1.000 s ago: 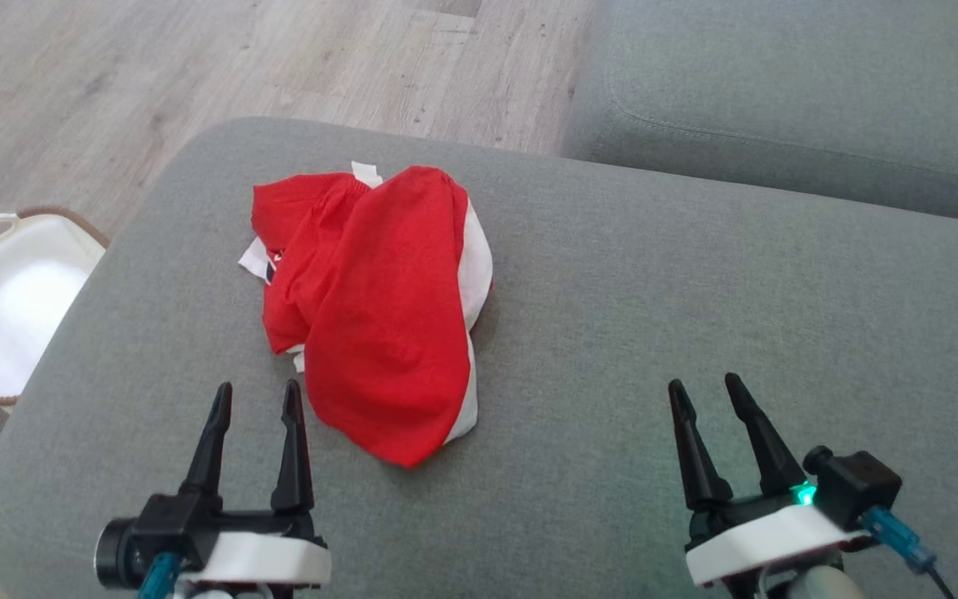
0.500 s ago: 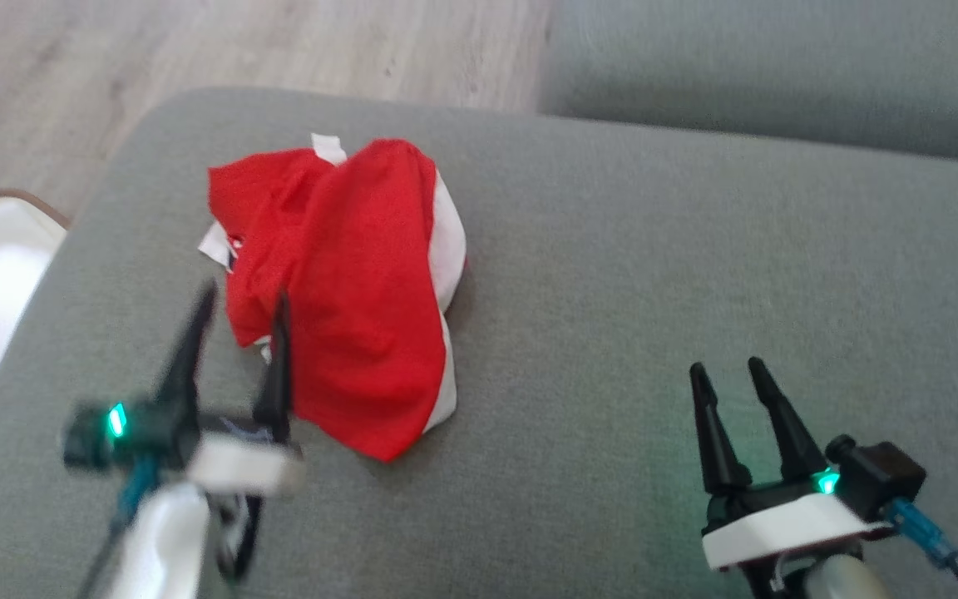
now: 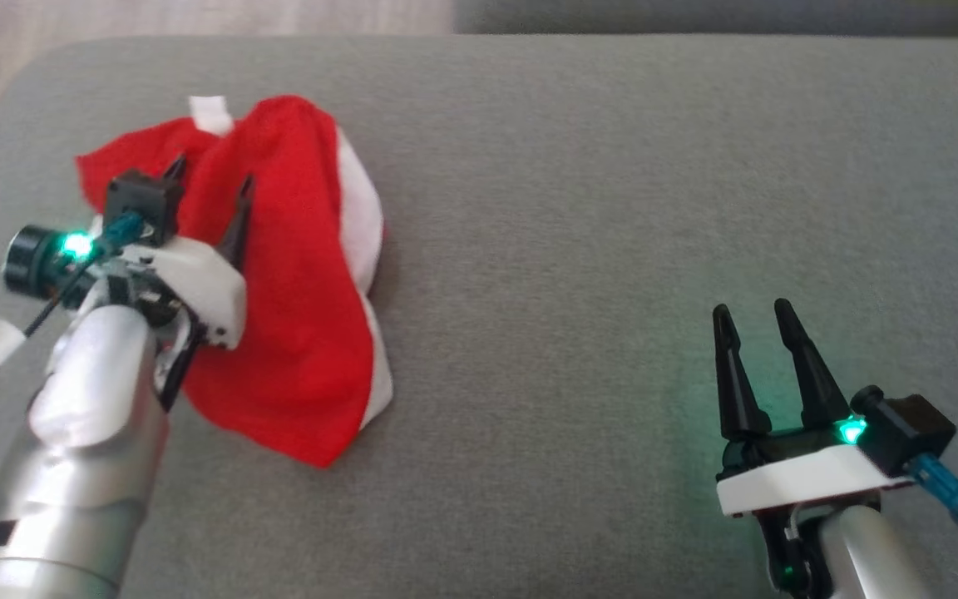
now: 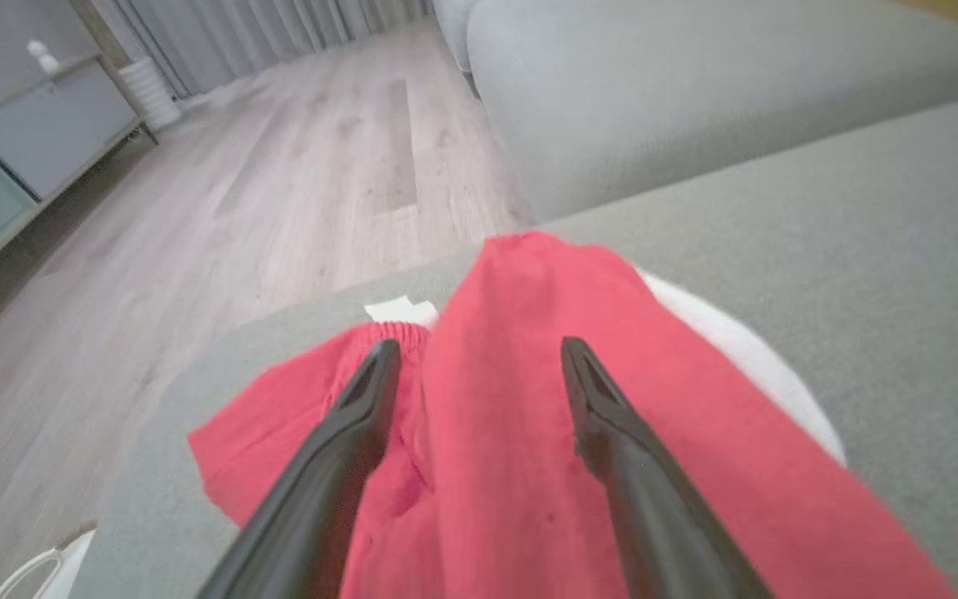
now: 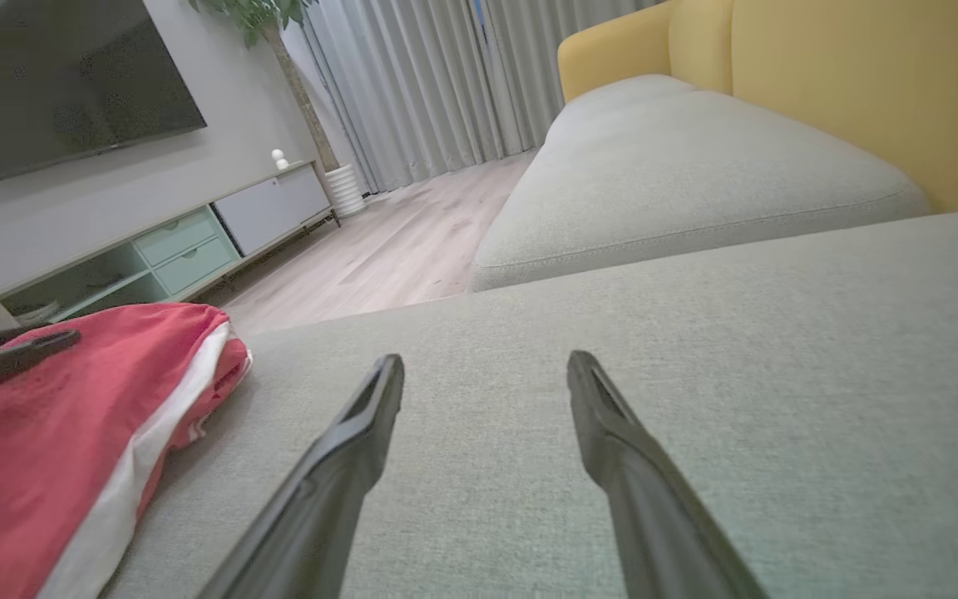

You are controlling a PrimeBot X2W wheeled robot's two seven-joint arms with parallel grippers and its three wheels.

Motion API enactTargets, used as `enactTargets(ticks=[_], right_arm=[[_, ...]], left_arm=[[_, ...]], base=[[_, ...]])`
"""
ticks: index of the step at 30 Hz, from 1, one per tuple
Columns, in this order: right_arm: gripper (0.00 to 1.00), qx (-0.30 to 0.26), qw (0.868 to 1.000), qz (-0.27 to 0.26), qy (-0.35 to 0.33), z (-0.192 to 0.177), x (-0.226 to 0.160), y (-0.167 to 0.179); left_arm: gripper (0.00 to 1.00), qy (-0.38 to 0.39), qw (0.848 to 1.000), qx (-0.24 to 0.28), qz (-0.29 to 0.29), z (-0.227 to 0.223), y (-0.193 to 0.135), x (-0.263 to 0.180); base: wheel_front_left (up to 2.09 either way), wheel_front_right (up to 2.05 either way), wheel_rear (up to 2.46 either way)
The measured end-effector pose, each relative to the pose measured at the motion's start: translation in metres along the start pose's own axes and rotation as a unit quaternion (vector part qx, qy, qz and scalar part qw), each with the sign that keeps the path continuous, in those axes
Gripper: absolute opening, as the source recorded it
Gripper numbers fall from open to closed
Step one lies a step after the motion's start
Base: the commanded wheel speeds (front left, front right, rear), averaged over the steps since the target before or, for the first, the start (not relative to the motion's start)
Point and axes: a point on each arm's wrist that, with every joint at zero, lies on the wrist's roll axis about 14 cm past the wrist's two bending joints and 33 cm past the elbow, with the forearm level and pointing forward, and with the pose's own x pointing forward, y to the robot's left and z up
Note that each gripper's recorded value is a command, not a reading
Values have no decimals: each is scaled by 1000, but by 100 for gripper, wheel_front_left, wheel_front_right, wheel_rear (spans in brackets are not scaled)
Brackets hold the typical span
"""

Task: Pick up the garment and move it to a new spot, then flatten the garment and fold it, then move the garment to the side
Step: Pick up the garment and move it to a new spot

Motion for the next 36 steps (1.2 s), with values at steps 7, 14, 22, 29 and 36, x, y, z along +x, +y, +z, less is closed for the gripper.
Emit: enactTargets(ticks=[7, 14, 22, 29, 36], right_arm=[[100, -1, 1000, -29, -3, 2, -4, -20], [100, -4, 999, -32, -13, 9, -7, -21], [100, -5, 999, -28, -35, 26, -16, -14], [100, -10, 998, -34, -50, 37, -27, -15], [100, -5, 996, -59, -59, 42, -43, -26]], left_arm=[[35, 76, 997, -12, -8, -38, -2, 13], [0, -34, 999, -39, -16, 7, -10, 14], [0, -217, 971, -89, -44, 108, -30, -9], [0, -323, 937, -99, -86, 177, -56, -40], [0, -333, 916, -126, -185, 196, -132, -59]], base=[[0, 0, 0], [0, 0, 0], [0, 0, 0], [0, 0, 0], [0, 0, 0]])
